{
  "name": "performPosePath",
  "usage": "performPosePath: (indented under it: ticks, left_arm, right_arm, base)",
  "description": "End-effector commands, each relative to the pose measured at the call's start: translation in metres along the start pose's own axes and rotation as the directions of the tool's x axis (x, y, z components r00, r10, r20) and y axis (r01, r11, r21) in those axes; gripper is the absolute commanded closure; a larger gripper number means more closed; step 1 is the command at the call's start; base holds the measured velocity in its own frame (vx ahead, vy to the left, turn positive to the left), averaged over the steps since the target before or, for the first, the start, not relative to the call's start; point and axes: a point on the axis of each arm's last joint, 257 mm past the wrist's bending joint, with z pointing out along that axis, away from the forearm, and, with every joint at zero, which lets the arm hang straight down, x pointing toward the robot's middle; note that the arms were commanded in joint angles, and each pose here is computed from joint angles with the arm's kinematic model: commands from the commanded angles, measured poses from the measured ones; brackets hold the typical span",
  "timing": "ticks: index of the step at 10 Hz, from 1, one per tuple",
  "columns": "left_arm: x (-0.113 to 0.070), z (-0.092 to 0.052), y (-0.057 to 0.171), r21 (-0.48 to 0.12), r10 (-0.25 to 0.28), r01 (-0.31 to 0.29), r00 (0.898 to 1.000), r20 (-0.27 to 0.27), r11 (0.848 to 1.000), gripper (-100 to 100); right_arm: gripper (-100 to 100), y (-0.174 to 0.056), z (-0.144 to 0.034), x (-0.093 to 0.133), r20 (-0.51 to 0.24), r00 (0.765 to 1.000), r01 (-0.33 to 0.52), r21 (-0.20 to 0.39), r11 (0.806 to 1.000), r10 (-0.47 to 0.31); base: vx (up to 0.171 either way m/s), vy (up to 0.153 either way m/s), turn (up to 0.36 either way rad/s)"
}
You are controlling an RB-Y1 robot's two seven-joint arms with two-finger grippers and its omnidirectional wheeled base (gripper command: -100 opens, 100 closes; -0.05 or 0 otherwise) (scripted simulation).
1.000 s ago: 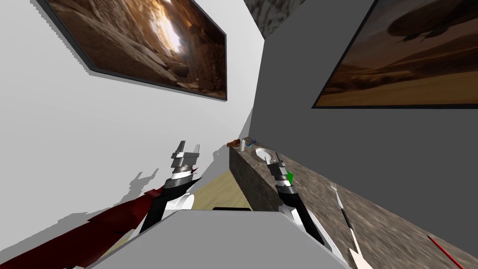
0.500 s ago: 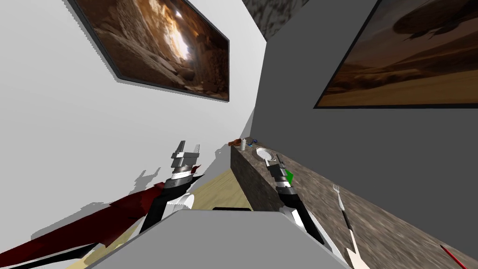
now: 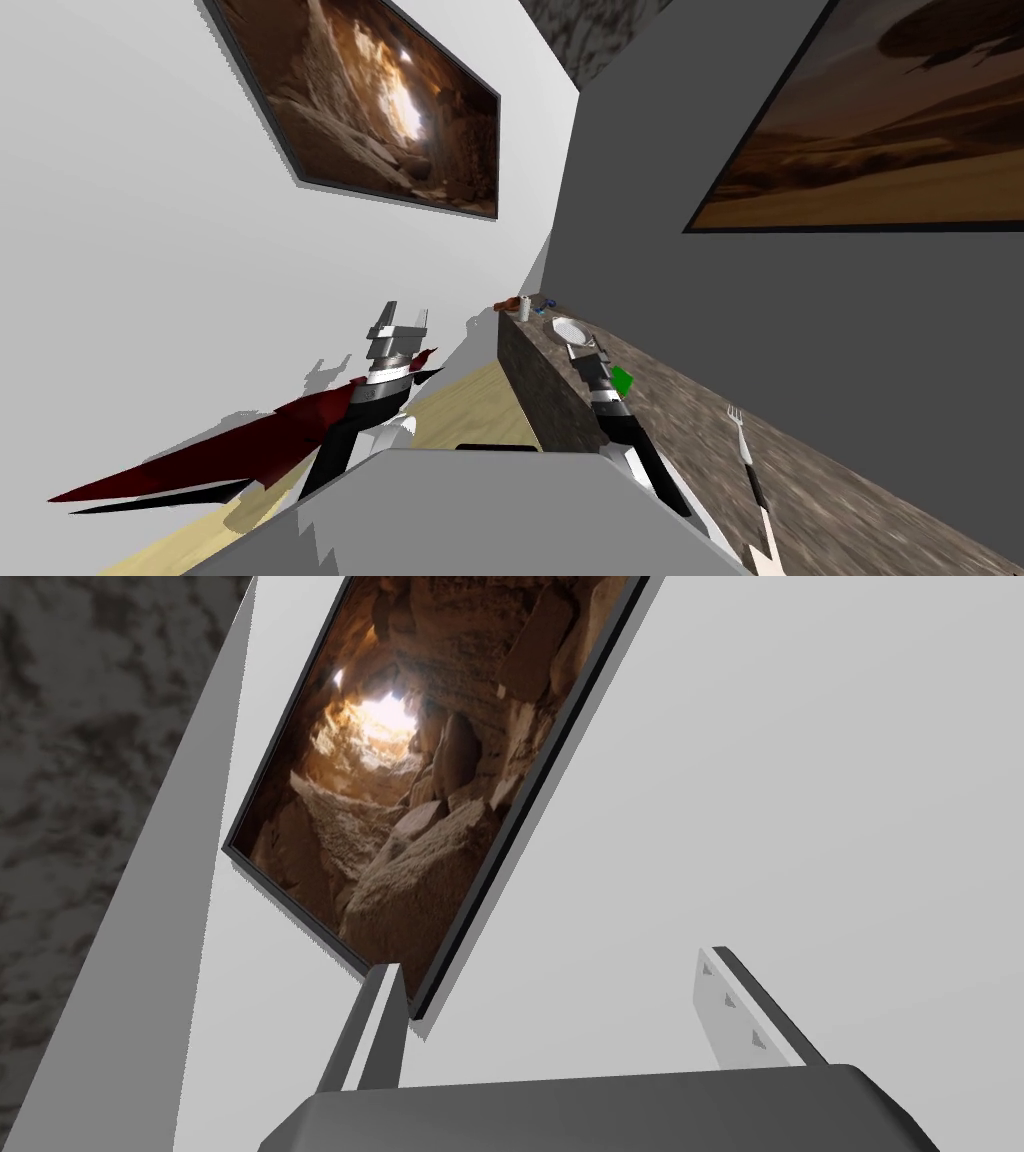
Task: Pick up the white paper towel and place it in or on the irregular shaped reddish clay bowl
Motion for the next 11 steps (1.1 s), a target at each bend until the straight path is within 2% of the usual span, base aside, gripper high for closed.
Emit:
performPosePath:
  ticks: [1,2,5,6,7,8,9,10,11]
  left_arm:
    - [0.000,0.000,0.000,0.000,0.000,0.000,1.000,0.000,1.000,0]
    - [0.000,0.000,0.000,0.000,0.000,0.000,1.000,0.000,1.000,0]
    - [0.000,0.000,0.000,0.000,0.000,0.000,1.000,0.000,1.000,0]
    - [0.000,0.000,0.000,0.000,0.000,0.000,1.000,0.000,1.000,0]
    - [0.000,0.000,0.000,0.000,0.000,0.000,1.000,0.000,1.000,0]
    - [0.000,0.000,0.000,0.000,0.000,0.000,1.000,0.000,1.000,0]
    - [0.000,0.000,0.000,0.000,0.000,0.000,1.000,0.000,1.000,0]
    - [0.000,0.000,0.000,0.000,0.000,0.000,1.000,0.000,1.000,0]
    - [0.000,0.000,0.000,0.000,0.000,0.000,1.000,0.000,1.000,0]
  right_arm:
    - [-100,-0.003,-0.003,-0.005,0.011,0.998,-0.055,0.010,0.998,0.055]
    - [-100,-0.010,-0.005,-0.014,0.030,0.995,-0.100,0.027,0.995,0.099]
    - [-100,-0.018,-0.007,-0.023,0.052,0.980,-0.192,0.040,0.980,0.190]
    - [-100,-0.025,-0.008,-0.032,0.073,0.970,-0.235,0.053,0.970,0.231]
    - [-100,-0.025,-0.008,-0.032,0.074,0.964,-0.258,0.052,0.965,0.254]
    - [-100,-0.032,-0.010,-0.042,0.096,0.950,-0.303,0.063,0.951,0.296]
    - [-100,-0.032,-0.010,-0.042,0.097,0.944,-0.322,0.062,0.945,0.315]
    - [-100,-0.040,-0.011,-0.051,0.120,0.926,-0.367,0.071,0.928,0.357]
    - [-100,-0.040,-0.011,-0.051,0.121,0.920,-0.382,0.069,0.922,0.372]
  base:
    - [-0.029,-0.027,0.077]
    - [-0.031,-0.024,0.103]
    - [-0.021,-0.023,0.104]
    - [-0.009,-0.025,0.157]
    - [-0.005,-0.025,0.090]
    - [-0.004,-0.025,0.126]
    - [-0.002,-0.023,0.095]
    - [0.007,-0.026,0.137]
    - [0.009,-0.024,0.089]
